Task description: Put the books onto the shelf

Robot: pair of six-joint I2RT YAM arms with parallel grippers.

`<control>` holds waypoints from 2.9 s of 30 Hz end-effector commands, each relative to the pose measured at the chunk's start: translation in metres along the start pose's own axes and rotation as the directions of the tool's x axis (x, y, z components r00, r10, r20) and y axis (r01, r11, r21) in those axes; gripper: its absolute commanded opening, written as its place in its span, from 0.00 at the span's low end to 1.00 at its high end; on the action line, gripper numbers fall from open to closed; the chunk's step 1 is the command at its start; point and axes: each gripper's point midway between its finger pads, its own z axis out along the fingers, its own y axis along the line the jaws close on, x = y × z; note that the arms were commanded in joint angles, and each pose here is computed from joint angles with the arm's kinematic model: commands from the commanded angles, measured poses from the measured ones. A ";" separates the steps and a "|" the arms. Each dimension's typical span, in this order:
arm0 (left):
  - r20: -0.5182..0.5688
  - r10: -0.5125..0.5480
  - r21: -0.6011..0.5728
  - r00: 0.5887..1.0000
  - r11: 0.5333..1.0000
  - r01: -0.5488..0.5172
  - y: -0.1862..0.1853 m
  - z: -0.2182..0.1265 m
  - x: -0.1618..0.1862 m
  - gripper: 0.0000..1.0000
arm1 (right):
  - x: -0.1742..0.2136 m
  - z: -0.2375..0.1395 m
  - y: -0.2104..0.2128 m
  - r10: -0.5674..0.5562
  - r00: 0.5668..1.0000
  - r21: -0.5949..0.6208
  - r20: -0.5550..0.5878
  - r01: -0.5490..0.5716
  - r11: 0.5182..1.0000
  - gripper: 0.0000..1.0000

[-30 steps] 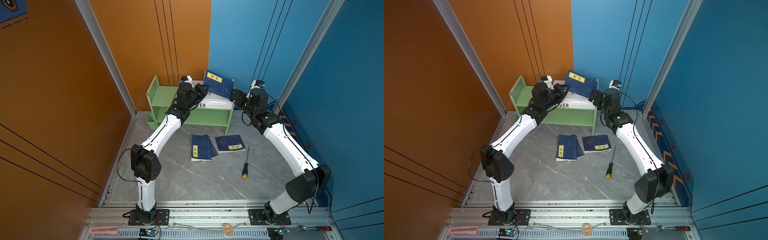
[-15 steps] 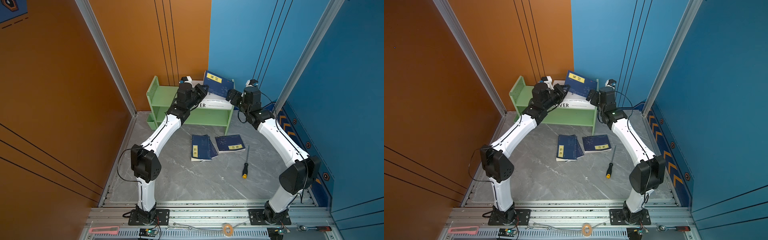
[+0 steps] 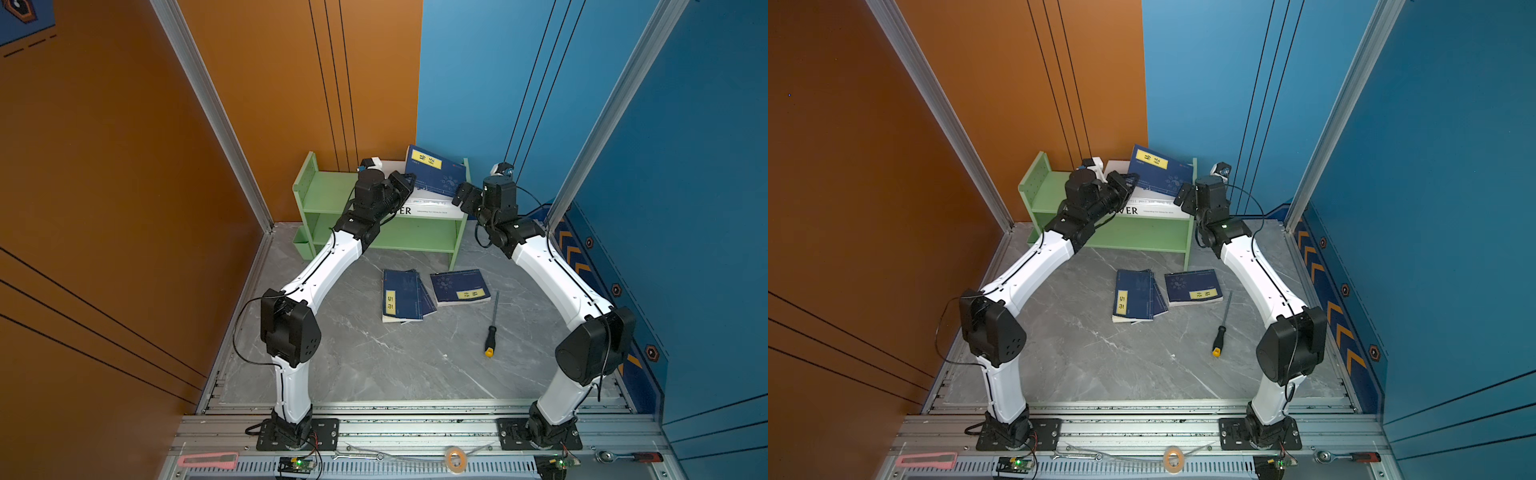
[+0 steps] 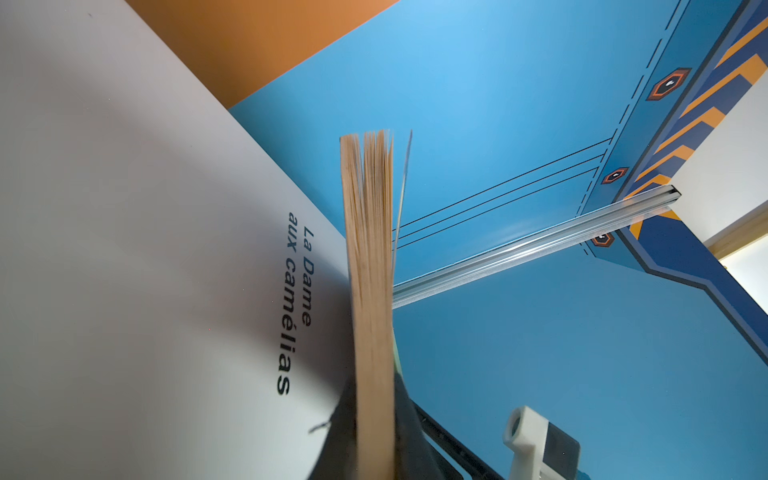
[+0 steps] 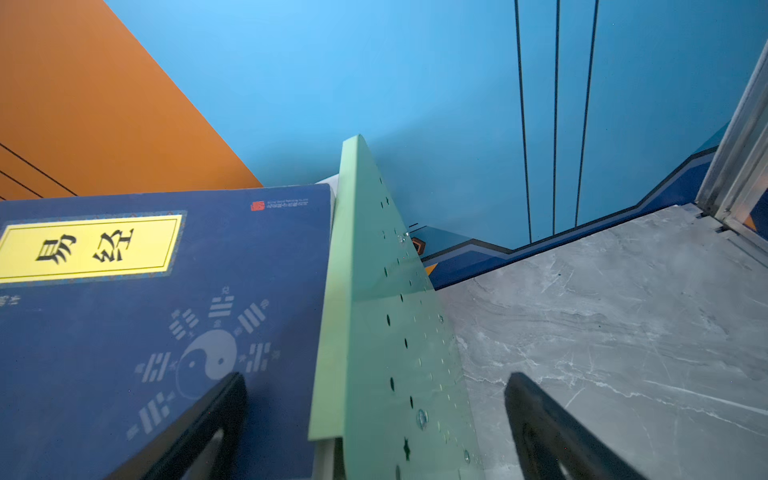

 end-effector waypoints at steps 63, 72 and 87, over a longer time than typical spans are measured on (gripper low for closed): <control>-0.313 0.448 -0.213 0.838 0.826 -0.521 0.146 -0.204 0.112 0.76 | 0.173 -0.155 -0.003 0.029 0.963 -0.173 -0.266 -0.078 0.982 1.00; -0.480 0.333 -0.308 0.812 0.803 -0.511 0.239 -0.189 0.172 0.73 | 0.283 -0.119 0.016 -0.047 0.863 -0.170 -0.503 -0.045 0.984 1.00; -0.497 0.179 -0.433 0.849 0.797 -0.421 0.311 -0.181 0.180 0.69 | 0.366 -0.053 0.018 -0.027 0.757 -0.109 -0.653 -0.059 0.992 0.91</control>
